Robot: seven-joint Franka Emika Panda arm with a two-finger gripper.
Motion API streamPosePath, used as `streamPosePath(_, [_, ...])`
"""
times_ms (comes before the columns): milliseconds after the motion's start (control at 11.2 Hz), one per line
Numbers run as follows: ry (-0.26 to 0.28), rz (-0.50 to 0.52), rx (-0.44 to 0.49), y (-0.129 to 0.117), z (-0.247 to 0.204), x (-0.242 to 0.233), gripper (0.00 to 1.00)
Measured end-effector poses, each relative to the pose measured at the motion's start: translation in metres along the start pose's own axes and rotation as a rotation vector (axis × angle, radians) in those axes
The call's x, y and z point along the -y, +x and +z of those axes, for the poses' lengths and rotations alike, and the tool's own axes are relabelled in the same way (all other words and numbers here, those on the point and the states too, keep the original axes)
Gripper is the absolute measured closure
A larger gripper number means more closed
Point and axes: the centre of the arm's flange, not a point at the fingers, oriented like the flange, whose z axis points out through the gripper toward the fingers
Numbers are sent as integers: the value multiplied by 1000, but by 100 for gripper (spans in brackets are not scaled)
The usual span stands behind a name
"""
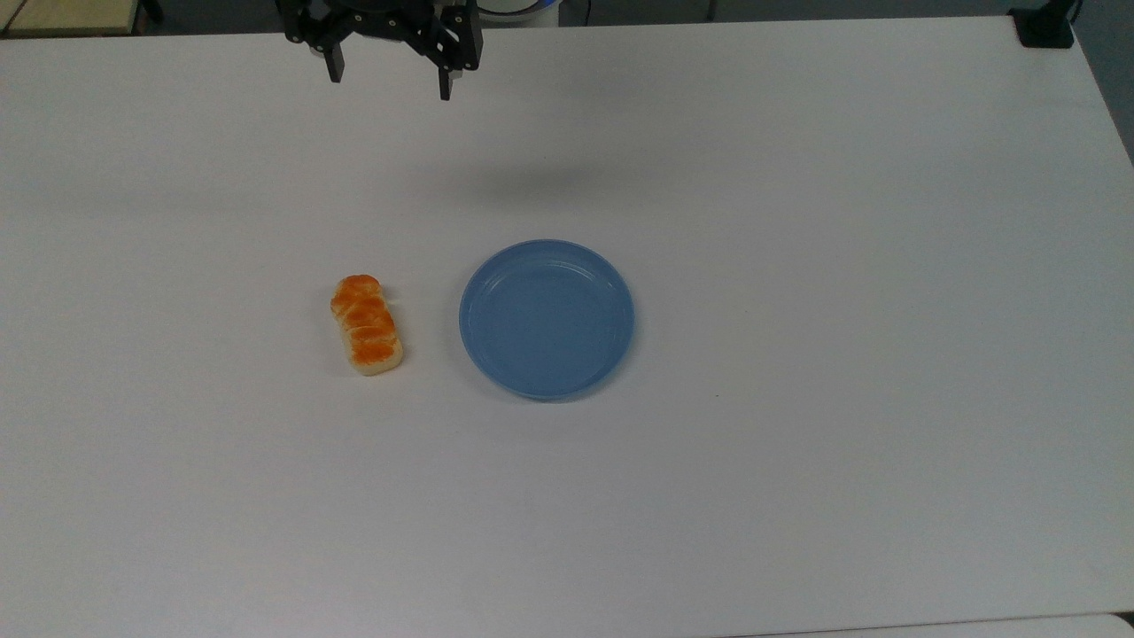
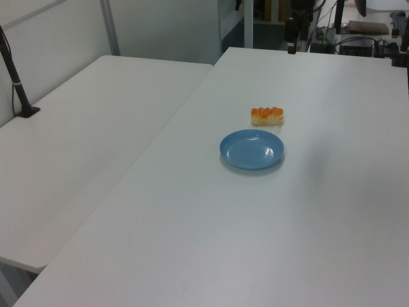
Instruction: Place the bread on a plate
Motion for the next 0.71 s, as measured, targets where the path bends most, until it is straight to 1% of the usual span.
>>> streamPosePath(267, [0,-2,-7,1,0,0,0])
streamPosePath(535, [2,-42,-12,4,5,-3,0])
streamPosePath(713, [7,-51,-41,9,6,-9,0])
